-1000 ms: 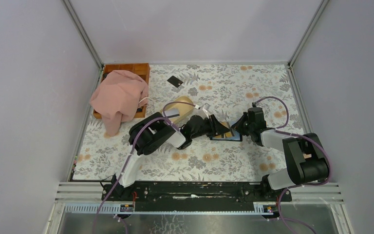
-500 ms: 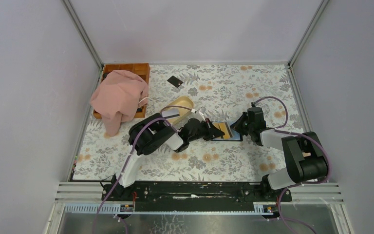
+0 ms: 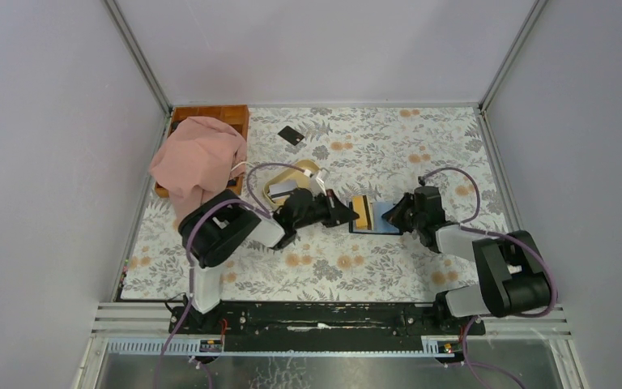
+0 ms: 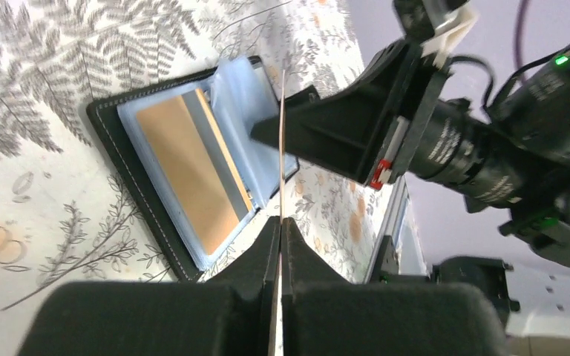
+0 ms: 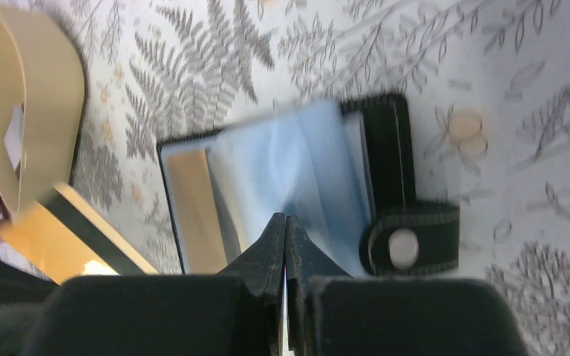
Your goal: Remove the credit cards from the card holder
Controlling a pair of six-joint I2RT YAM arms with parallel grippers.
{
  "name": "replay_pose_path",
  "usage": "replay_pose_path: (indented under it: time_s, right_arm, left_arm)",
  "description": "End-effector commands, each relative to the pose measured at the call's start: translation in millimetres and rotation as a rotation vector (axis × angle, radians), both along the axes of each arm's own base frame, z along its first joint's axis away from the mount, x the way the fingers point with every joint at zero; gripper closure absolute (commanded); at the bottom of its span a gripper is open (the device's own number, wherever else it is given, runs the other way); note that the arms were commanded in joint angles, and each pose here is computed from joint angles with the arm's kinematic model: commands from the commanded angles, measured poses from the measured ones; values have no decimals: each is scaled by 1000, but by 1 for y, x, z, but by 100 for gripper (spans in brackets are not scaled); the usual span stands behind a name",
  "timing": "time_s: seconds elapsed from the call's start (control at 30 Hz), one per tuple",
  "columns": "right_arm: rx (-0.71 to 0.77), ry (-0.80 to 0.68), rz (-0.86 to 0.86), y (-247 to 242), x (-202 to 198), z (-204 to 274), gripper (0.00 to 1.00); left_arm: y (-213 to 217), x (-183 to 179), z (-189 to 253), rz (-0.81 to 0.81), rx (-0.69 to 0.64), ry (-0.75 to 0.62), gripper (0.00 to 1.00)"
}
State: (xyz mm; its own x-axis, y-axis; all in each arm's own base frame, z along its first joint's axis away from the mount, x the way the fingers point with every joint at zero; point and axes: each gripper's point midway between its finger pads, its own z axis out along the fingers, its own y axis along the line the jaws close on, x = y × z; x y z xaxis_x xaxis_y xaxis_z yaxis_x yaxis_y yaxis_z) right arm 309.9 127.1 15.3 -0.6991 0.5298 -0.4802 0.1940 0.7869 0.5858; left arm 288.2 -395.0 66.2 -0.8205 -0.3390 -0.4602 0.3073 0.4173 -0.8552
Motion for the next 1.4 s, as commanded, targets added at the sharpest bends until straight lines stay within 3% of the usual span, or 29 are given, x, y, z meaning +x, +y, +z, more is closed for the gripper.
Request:
replay_pose_path:
  time_s: [0.0, 0.07, 0.13, 0.33, 0.53, 0.63, 0.83, 1.03, 1.37]
  right_arm:
    - [33, -96, 116, 11, -26, 21, 100]
    - [59, -217, 178, 19, -26, 52, 99]
    - [108, -340, 279, 33, -31, 90, 89]
    - [200, -538, 419, 49, -58, 159, 52]
    - [194, -619, 593, 58, -90, 197, 38]
    - [226, -629, 665, 64, -102, 204, 37]
    - [302, -591, 797, 83, -123, 200, 41]
    - [266, -572, 828, 90, -128, 195, 55]
    - [249, -543, 842, 94, -131, 185, 62]
  left_arm:
    - [21, -10, 40, -198, -52, -151, 100]
    - [27, -19, 51, -293, -29, -177, 100]
    - [28, -29, 56, -386, 21, -241, 100]
    - [31, -73, 70, -723, -25, -318, 100]
    - [45, -111, 90, -906, -69, -413, 100]
    - [49, -124, 83, -996, -12, -416, 100]
    - [45, -142, 80, -1134, -21, -388, 100]
    - [41, -141, 79, -1140, -12, -389, 100]
    - [45, -130, 89, -1106, 1, -433, 100]
